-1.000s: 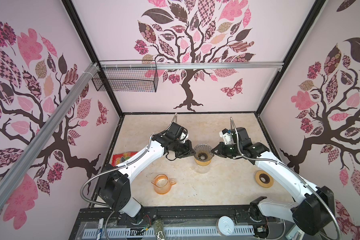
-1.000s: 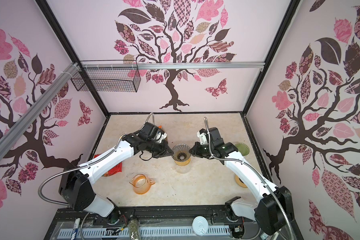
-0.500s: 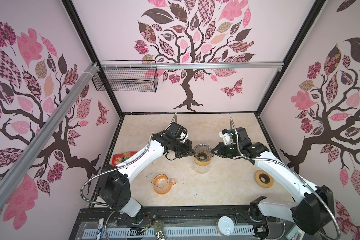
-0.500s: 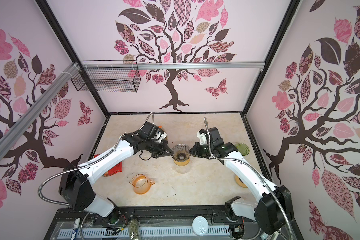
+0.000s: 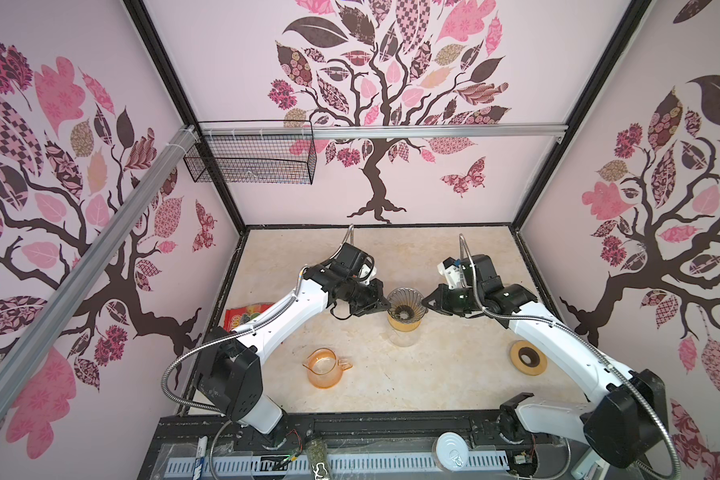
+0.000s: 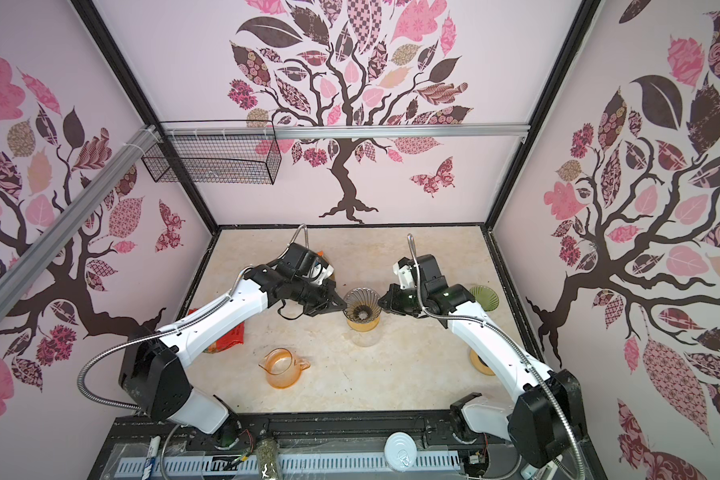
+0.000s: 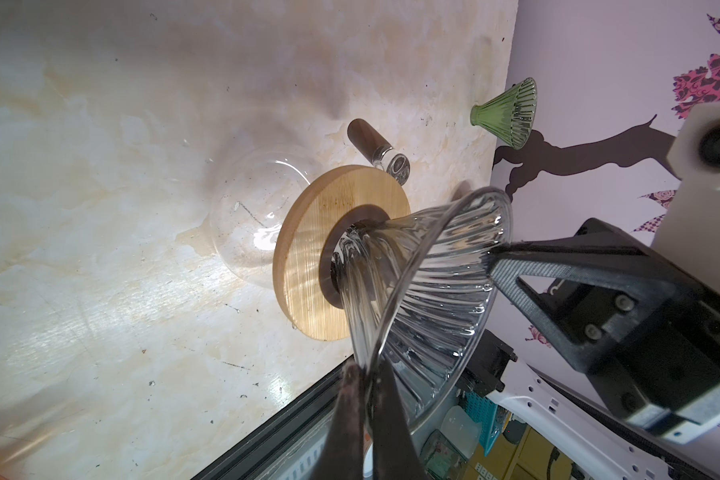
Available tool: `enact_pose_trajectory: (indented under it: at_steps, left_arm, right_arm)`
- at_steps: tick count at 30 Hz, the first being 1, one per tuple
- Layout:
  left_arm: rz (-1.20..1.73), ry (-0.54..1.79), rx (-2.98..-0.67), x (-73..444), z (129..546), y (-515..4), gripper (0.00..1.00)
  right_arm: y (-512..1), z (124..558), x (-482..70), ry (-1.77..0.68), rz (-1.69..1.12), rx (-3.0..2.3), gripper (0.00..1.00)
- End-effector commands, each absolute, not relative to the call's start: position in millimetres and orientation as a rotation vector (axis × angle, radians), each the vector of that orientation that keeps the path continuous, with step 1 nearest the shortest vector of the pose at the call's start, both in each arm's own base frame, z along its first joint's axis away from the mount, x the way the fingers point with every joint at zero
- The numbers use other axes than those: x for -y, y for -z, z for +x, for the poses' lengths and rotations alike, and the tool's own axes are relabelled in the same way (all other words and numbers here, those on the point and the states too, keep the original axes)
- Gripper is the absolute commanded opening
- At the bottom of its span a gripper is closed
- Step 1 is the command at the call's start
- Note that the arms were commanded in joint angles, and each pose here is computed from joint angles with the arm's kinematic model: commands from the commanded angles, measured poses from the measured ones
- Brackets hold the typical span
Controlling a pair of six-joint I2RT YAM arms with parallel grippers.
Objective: Place the coffee filter in the dripper
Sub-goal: 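Lower the ribbed glass dripper into the bamboo ring with both grippers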
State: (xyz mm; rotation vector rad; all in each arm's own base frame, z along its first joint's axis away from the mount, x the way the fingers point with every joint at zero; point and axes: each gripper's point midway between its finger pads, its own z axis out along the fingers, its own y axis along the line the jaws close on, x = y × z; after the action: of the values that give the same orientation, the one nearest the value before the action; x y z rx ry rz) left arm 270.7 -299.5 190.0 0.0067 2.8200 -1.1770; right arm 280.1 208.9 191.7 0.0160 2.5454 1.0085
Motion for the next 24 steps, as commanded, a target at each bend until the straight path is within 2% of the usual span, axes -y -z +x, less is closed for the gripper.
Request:
enact_pose_trajectory:
  at_steps: [1, 15, 24]
  left_arm:
    - [0.012, 1.121, -2.907, 300.1, 265.1, -168.7, 0.00]
    - [0.009, 1.095, -2.972, 295.1, 255.3, -141.4, 0.00]
    - [-0.022, 1.019, -3.093, 284.8, 240.0, -102.5, 0.00]
  right_arm:
    - [-161.5, 271.5, -203.6, -0.934, 0.030, -2.657, 0.00]
    - [-135.8, 258.7, -201.5, -0.949, 0.053, -2.699, 0.00]
    - [-111.6, 248.0, -196.2, -0.926, 0.077, -2.755, 0.00]
